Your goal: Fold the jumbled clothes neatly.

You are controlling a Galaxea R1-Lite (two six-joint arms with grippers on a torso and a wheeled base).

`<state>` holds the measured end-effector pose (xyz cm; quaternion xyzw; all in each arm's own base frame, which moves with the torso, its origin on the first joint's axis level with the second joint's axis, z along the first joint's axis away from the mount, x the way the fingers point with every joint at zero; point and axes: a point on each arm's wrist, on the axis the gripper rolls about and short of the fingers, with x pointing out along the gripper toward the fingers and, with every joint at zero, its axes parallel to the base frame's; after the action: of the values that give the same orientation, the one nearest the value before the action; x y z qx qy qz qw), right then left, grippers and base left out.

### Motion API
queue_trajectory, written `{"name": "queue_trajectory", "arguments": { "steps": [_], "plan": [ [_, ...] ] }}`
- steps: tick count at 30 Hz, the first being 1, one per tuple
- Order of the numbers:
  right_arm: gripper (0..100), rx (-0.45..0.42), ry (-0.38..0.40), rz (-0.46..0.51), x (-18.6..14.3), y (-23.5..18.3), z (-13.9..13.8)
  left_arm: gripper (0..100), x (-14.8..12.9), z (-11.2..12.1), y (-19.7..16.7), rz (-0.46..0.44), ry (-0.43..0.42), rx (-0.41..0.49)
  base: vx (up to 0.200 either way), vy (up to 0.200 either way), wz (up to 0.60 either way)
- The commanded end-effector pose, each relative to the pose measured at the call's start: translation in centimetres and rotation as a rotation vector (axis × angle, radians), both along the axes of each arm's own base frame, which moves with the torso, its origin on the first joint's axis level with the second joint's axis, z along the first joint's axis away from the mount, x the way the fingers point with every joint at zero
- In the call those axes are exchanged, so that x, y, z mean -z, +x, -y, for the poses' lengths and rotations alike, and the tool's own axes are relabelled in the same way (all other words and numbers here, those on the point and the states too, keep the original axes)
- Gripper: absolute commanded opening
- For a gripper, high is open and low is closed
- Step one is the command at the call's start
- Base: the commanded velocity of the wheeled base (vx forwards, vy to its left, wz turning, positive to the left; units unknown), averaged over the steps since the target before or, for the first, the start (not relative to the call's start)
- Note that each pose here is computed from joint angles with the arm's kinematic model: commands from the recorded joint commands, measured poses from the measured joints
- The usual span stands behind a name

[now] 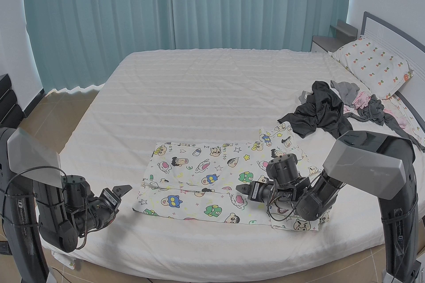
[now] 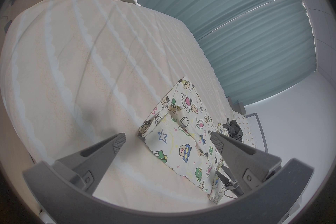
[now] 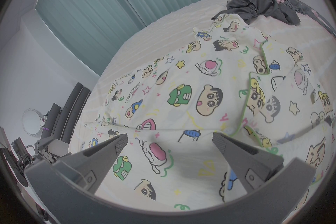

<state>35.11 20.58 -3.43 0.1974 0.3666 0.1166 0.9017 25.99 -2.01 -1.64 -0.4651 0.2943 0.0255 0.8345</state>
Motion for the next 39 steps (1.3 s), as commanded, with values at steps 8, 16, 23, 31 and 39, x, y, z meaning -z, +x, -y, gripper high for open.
{"name": "queue_trajectory", "arguments": {
  "steps": [8, 16, 23, 31, 39],
  "plan": [
    [100, -0.005, 0.049, 0.050, -3.9, -1.4, 0.3, 100, -0.4, 0.1, 0.0, 0.023, -0.018, 0.021, 0.000, 0.000, 0.00],
    [100, 0.155, 0.116, -0.008, -7.0, -5.7, 7.1, 100, -1.2, 0.2, -0.4, 0.035, -0.062, 0.091, 0.000, 0.000, 0.00],
    [100, 0.165, 0.256, -0.003, -6.8, -10.0, 13.8, 100, -1.1, 0.2, -0.6, 0.028, -0.062, 0.096, 0.000, 0.000, 0.00],
    [100, 0.180, 0.282, 0.008, -3.9, -9.4, 15.4, 100, -1.0, 0.3, -0.8, 0.019, -0.059, 0.100, 0.200, 0.000, 0.00],
    [100, 0.179, 0.282, 0.013, -3.5, -9.6, 15.6, 100, -0.9, 0.5, -1.0, 0.010, -0.058, 0.110, 0.100, 0.000, 0.00]
  ]
}}
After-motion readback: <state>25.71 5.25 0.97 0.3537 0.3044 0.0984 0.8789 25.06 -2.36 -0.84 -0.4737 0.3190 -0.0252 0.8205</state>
